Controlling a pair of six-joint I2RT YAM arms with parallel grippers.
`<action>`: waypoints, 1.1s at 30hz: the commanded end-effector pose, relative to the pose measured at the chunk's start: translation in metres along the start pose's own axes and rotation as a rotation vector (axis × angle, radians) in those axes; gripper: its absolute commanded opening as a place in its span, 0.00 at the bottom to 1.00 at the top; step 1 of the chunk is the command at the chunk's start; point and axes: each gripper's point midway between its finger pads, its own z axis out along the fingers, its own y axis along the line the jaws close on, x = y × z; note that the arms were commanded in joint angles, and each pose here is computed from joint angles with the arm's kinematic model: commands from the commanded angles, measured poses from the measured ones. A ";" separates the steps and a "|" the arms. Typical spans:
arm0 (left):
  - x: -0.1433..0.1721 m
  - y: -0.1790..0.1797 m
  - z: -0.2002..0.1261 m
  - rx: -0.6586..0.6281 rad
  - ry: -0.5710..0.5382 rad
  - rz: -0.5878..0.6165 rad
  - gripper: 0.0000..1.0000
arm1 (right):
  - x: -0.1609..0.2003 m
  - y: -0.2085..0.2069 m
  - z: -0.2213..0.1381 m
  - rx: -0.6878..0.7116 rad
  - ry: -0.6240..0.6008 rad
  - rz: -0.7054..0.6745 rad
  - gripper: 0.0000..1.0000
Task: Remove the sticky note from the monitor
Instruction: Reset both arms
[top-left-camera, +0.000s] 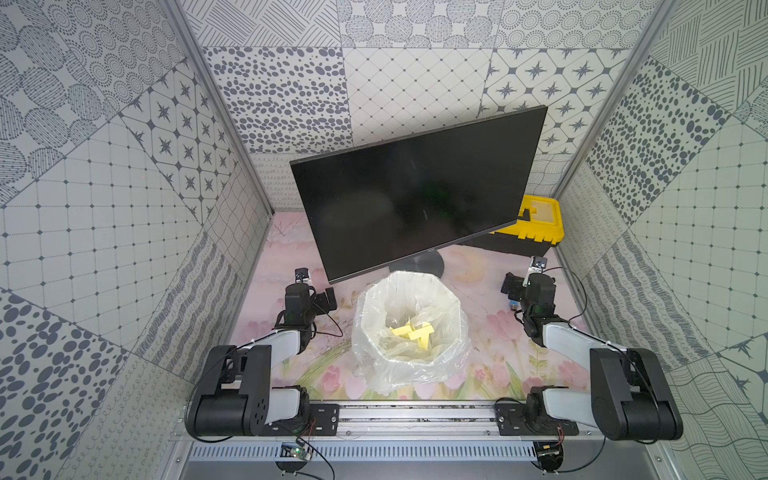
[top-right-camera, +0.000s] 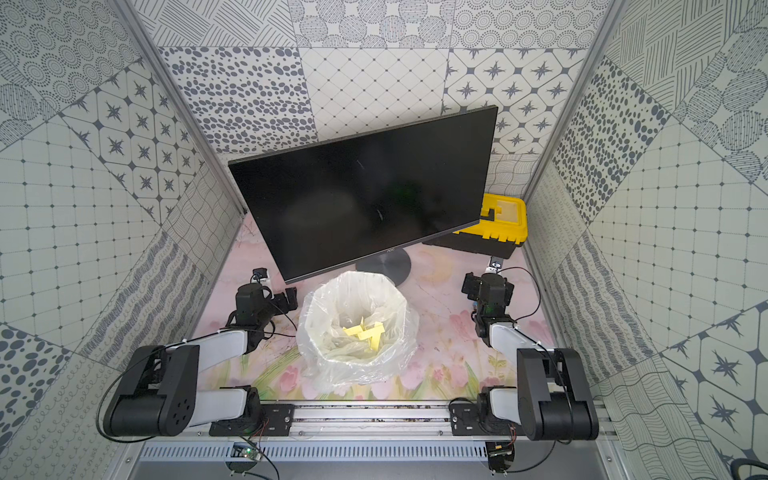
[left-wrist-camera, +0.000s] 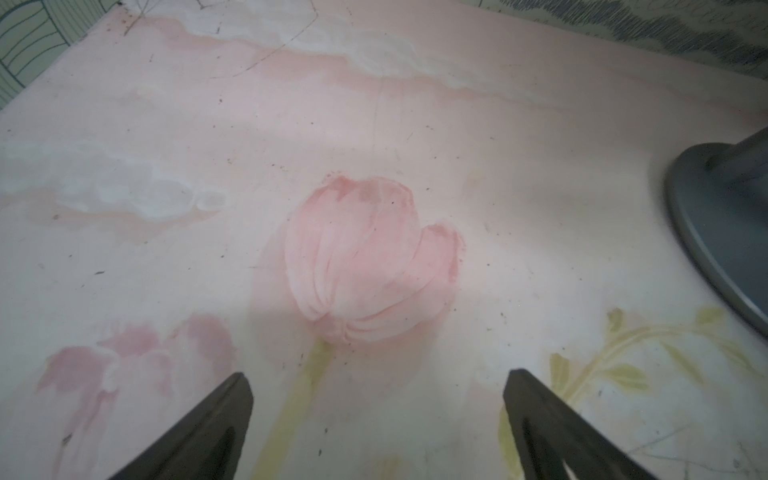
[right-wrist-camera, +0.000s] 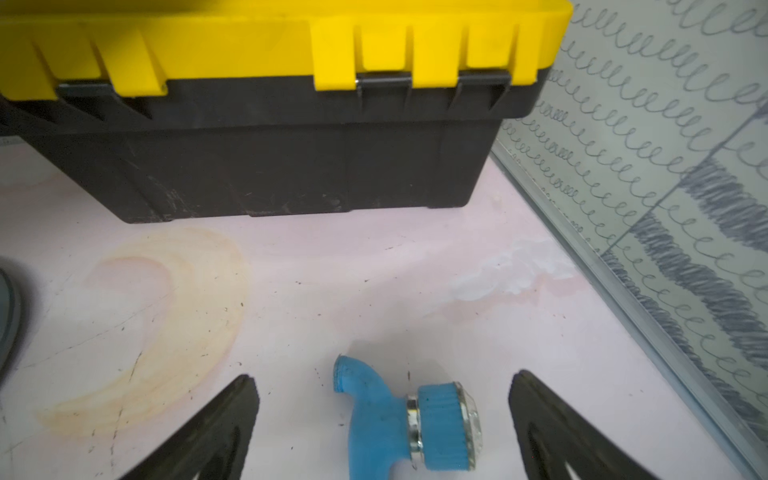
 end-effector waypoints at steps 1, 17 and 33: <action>-0.038 -0.035 0.003 0.200 -0.189 0.063 0.99 | -0.029 0.029 0.002 -0.124 -0.137 -0.049 0.98; -0.026 -0.046 0.026 0.183 -0.118 0.136 0.99 | -0.011 0.041 0.022 -0.184 -0.125 -0.051 0.98; -0.026 -0.046 0.026 0.182 -0.116 0.135 0.99 | -0.011 0.042 0.022 -0.186 -0.125 -0.049 0.98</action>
